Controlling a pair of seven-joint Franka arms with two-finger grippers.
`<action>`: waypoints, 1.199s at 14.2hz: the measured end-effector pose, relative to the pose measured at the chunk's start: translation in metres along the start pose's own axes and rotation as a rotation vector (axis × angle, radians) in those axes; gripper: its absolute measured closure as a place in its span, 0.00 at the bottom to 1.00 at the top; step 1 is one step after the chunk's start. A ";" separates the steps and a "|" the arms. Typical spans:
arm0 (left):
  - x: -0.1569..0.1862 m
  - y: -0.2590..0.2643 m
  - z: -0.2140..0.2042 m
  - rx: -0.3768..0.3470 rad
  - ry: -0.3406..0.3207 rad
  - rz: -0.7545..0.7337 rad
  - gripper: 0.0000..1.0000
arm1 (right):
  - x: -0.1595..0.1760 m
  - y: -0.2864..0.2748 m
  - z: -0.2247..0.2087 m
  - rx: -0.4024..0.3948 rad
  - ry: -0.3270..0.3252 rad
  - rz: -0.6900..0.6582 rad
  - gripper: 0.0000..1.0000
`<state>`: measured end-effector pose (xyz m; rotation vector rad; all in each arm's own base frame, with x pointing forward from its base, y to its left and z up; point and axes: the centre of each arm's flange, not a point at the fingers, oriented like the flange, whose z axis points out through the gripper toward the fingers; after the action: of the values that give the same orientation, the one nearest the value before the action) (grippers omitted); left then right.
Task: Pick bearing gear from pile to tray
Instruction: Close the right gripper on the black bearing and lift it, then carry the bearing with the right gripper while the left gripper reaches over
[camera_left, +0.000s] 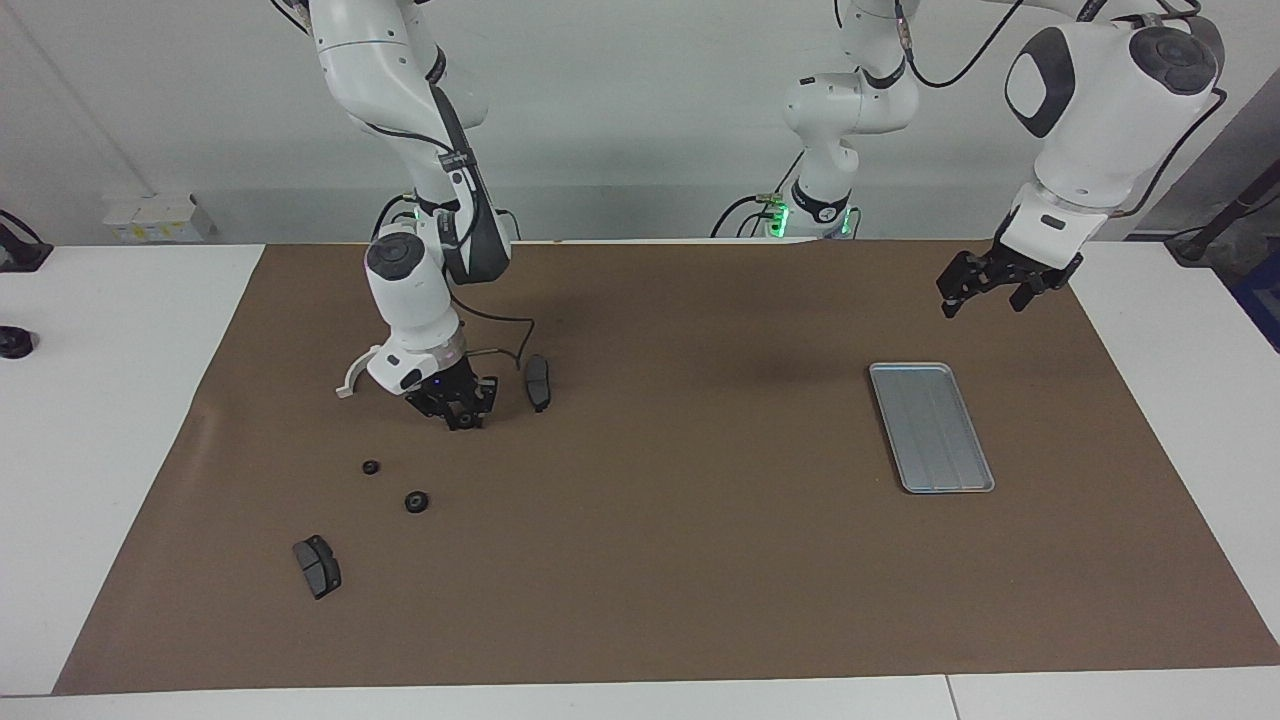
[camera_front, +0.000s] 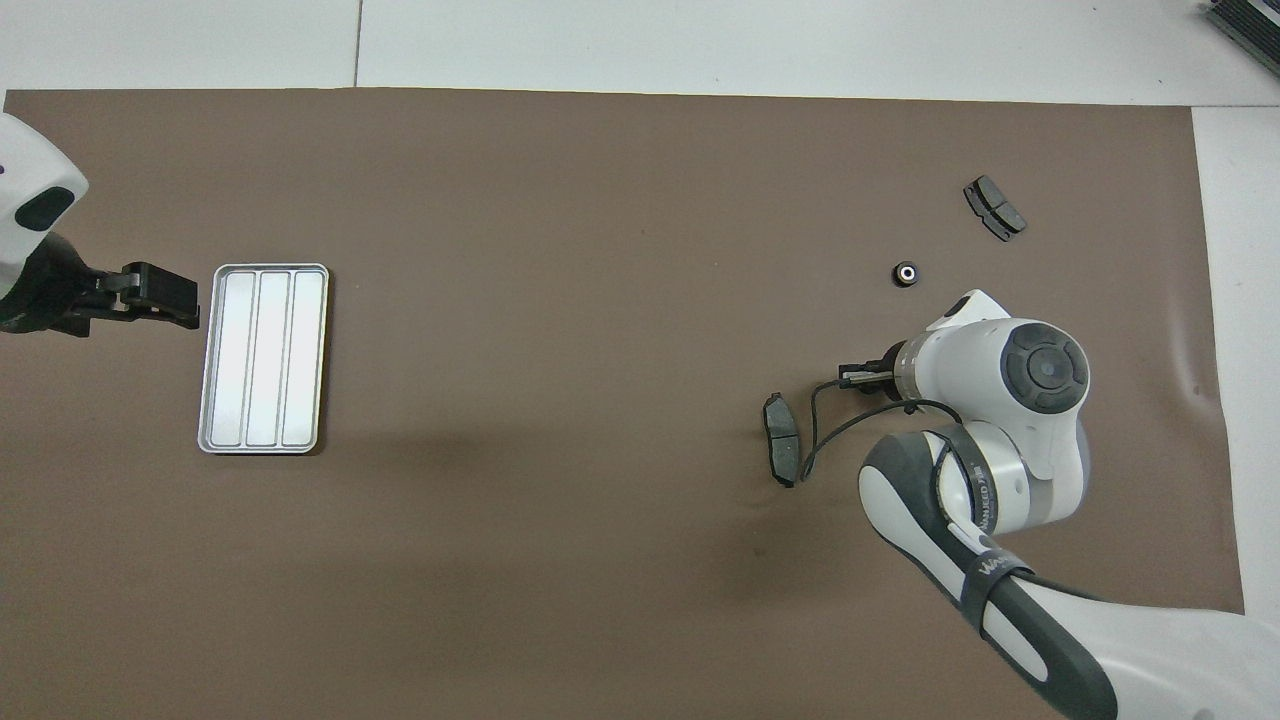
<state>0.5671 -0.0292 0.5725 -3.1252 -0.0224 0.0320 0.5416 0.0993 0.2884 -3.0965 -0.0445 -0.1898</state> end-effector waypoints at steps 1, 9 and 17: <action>0.000 0.000 0.000 0.000 0.000 0.000 0.00 | 0.000 0.000 0.000 0.000 0.000 0.000 0.63; 0.000 0.000 0.000 0.000 0.000 0.000 0.00 | 0.024 -0.033 -0.034 0.016 0.038 0.043 0.65; 0.000 0.000 0.000 0.000 0.000 0.000 0.00 | 0.023 -0.202 -0.061 0.103 0.084 0.171 0.65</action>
<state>0.5671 -0.0292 0.5725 -3.1252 -0.0223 0.0320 0.5504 0.2991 0.3595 -2.9665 0.2053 -0.3003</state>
